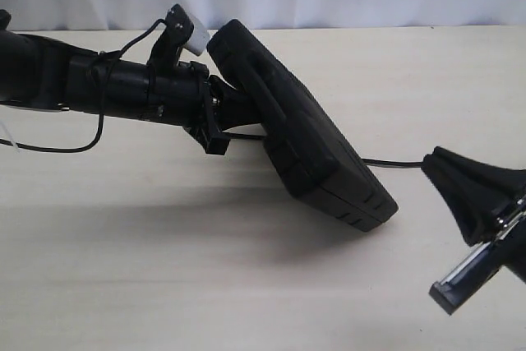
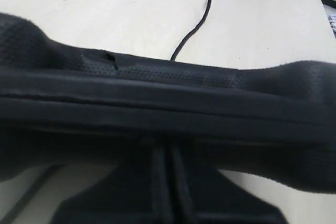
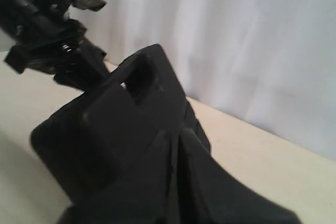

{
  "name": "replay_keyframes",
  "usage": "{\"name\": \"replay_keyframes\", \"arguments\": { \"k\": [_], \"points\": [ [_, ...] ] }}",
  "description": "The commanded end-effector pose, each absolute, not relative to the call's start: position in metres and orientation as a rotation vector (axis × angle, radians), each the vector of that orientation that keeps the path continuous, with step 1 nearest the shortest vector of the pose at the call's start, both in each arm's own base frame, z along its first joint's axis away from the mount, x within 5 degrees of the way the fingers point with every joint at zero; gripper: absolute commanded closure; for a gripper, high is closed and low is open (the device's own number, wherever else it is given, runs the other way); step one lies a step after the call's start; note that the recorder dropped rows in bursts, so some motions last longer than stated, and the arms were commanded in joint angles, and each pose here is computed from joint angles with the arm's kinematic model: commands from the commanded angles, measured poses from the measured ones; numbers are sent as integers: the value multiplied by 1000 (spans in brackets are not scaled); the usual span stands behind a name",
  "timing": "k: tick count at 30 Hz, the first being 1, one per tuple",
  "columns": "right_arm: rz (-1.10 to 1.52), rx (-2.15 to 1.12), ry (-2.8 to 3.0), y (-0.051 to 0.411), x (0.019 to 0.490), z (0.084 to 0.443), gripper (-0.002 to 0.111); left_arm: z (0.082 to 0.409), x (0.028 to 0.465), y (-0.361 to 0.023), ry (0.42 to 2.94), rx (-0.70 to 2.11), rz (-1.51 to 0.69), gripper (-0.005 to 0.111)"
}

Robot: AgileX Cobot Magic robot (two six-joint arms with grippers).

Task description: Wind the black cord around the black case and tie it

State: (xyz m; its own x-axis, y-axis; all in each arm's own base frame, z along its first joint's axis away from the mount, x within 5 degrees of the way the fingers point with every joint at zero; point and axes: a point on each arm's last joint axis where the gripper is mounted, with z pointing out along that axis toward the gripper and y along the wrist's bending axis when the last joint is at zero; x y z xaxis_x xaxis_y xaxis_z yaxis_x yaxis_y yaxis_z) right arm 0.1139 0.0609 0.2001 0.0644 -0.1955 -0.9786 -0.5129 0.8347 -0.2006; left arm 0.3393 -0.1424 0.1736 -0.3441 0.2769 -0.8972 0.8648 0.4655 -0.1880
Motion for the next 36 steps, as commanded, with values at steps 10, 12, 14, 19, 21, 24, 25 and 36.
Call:
{"name": "replay_keyframes", "arguments": {
  "k": [10, 12, 14, 19, 21, 24, 25, 36],
  "points": [
    [450, -761, 1638, 81, 118, 173, 77, 177, 340, -144, 1835, 962, -864, 107],
    [443, -822, 1666, 85, 122, 167, 59, 177, 340, -144, 1836, 961, -865, 107],
    [431, -847, 1683, 89, 132, 166, 41, 177, 340, -144, 1836, 961, -865, 107],
    [383, -894, 1742, 97, 158, 163, 16, 177, 340, -144, 1836, 961, -865, 107],
    [350, -920, 1770, 99, 167, 160, 16, 177, 340, -144, 1836, 961, -865, 107],
    [345, -923, 1792, 102, 179, 158, 16, 177, 340, -144, 1837, 959, -866, 107],
    [343, -927, 1793, 103, 181, 158, 16, 177, 340, -144, 1837, 959, -866, 107],
    [283, -946, 1750, 107, 197, 148, 16, 177, 340, -144, 1844, 950, -873, 107]
  ]
}}
